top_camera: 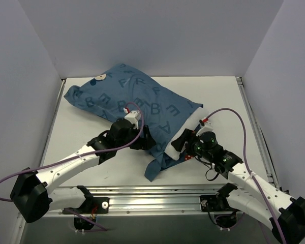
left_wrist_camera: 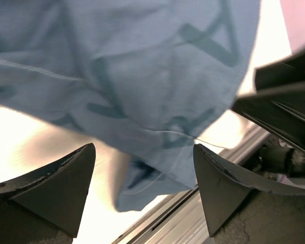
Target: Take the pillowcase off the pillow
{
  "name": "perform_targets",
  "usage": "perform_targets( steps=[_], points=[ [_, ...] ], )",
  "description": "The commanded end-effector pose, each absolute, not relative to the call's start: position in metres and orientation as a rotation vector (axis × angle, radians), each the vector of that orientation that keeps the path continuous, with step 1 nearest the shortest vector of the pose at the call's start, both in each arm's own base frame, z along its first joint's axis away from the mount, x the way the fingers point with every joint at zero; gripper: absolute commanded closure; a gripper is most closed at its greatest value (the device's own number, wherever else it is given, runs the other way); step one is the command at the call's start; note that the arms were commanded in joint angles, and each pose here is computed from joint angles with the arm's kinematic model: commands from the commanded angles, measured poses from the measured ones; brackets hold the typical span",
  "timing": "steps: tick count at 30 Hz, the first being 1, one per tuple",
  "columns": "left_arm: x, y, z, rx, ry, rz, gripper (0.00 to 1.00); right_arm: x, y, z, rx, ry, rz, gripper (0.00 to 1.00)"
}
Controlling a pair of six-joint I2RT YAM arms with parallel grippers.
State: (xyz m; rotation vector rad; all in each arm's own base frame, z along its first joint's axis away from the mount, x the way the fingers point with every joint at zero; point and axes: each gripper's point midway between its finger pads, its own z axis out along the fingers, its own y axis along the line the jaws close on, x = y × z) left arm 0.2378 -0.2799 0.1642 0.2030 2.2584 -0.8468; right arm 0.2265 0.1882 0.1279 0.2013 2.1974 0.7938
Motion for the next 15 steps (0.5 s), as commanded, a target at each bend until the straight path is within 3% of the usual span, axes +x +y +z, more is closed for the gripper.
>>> perform_targets(
  steps=[1, 11, 14, 15],
  points=[
    [0.242, -0.306, 0.189, 0.237, 2.144, -0.979, 0.14, 0.238, 0.177, 0.115, 0.218, 2.187, 0.73, 0.16],
    [0.242, -0.335, 0.173, 0.325, 2.129, -1.01, 0.14, 0.262, 0.211, 0.123, -0.001, 2.102, 0.889, 0.19],
    [0.239, -0.338, 0.164, 0.334, 2.153, -1.0, 0.15, 0.264, 0.223, 0.139, -0.078, 2.032, 0.955, 0.35],
    [0.238, -0.339, 0.163, 0.337, 2.149, -1.003, 0.15, 0.264, 0.224, 0.142, -0.097, 2.018, 0.96, 0.54]
  ],
)
